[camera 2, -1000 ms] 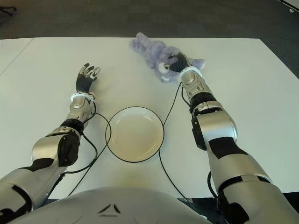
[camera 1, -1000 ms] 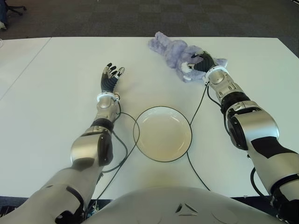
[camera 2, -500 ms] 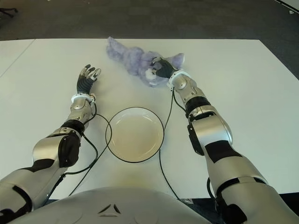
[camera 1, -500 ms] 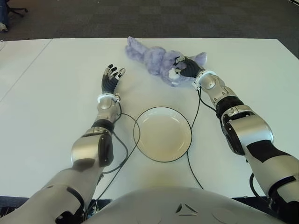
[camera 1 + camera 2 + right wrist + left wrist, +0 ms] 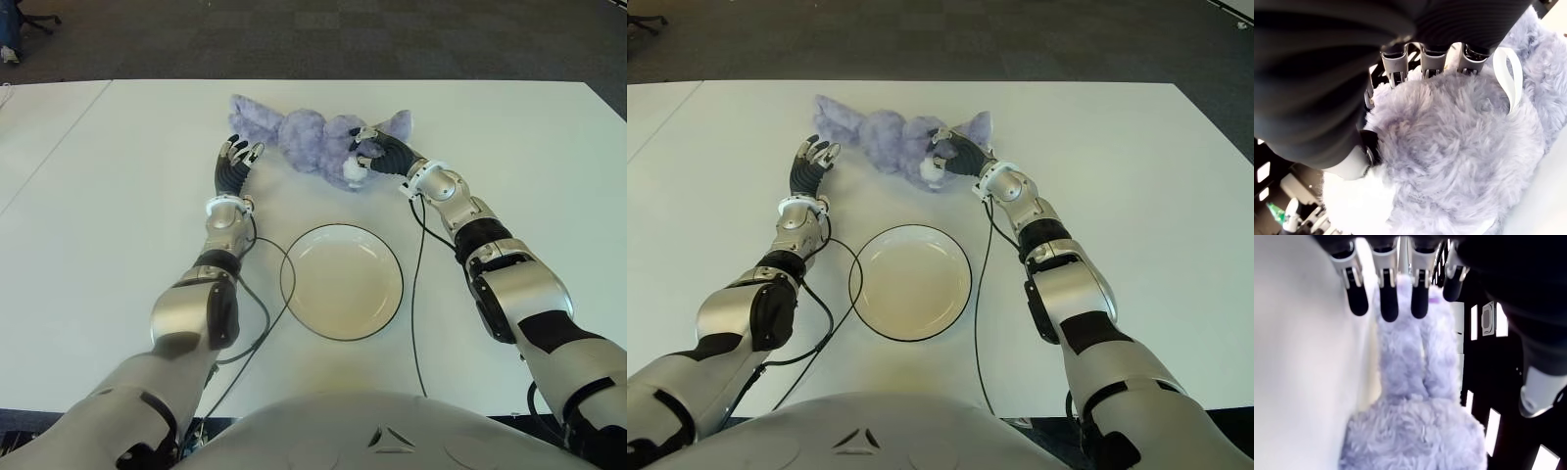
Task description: Put the doll into the plate.
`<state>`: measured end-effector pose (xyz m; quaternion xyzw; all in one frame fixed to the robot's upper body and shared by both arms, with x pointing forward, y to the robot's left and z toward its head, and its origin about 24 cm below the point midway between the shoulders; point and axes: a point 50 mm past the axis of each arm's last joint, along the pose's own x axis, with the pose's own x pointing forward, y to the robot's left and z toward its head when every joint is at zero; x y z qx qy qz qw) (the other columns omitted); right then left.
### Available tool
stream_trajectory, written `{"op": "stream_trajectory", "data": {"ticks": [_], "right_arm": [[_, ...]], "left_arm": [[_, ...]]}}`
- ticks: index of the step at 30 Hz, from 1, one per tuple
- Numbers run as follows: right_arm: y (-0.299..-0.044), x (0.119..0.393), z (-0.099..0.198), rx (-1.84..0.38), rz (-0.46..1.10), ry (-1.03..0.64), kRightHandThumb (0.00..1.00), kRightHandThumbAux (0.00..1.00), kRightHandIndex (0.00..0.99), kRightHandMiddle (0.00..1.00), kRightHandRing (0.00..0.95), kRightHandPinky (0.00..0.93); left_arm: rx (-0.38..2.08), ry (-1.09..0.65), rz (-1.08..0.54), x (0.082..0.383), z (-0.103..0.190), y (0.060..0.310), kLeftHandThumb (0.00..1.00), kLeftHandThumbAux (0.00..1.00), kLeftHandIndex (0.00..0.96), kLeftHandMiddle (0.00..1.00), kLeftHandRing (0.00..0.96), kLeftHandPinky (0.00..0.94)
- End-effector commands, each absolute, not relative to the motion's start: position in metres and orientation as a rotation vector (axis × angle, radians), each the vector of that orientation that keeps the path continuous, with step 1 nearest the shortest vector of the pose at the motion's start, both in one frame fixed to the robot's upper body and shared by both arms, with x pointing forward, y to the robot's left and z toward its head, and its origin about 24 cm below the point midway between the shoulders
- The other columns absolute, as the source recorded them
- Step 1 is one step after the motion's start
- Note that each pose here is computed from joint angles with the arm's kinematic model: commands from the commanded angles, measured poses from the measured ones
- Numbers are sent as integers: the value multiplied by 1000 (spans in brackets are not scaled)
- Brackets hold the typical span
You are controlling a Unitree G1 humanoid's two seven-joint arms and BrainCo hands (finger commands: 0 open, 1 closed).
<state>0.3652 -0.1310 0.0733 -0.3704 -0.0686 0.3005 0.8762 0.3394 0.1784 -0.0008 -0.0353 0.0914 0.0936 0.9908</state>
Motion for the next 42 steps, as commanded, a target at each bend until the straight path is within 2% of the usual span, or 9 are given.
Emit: {"op": "stream_trajectory", "data": {"ticks": [1, 23, 34, 39, 42], "right_arm": [[-130, 326, 14, -796, 879, 48, 697, 737, 407, 483, 579, 624], [-128, 320, 24, -759, 887, -88, 704, 731, 409, 495, 597, 636], [-135, 323, 28, -779, 836, -112, 704, 732, 409, 539, 622, 675], [-148, 323, 32, -791, 831, -96, 704, 733, 408, 548, 636, 700], [-154, 322, 36, -798, 837, -97, 703, 732, 408, 562, 658, 717]], "left_arm": [[-129, 535, 193, 289, -69, 164, 0, 624, 120, 180, 182, 181], [-115, 533, 176, 289, -69, 162, 0, 596, 118, 199, 209, 214], [-101, 543, 163, 291, -68, 162, 0, 631, 69, 152, 167, 170], [-80, 548, 137, 293, -66, 162, 0, 657, 46, 125, 145, 161], [-75, 532, 107, 298, -62, 162, 0, 643, 21, 84, 107, 103]]}}
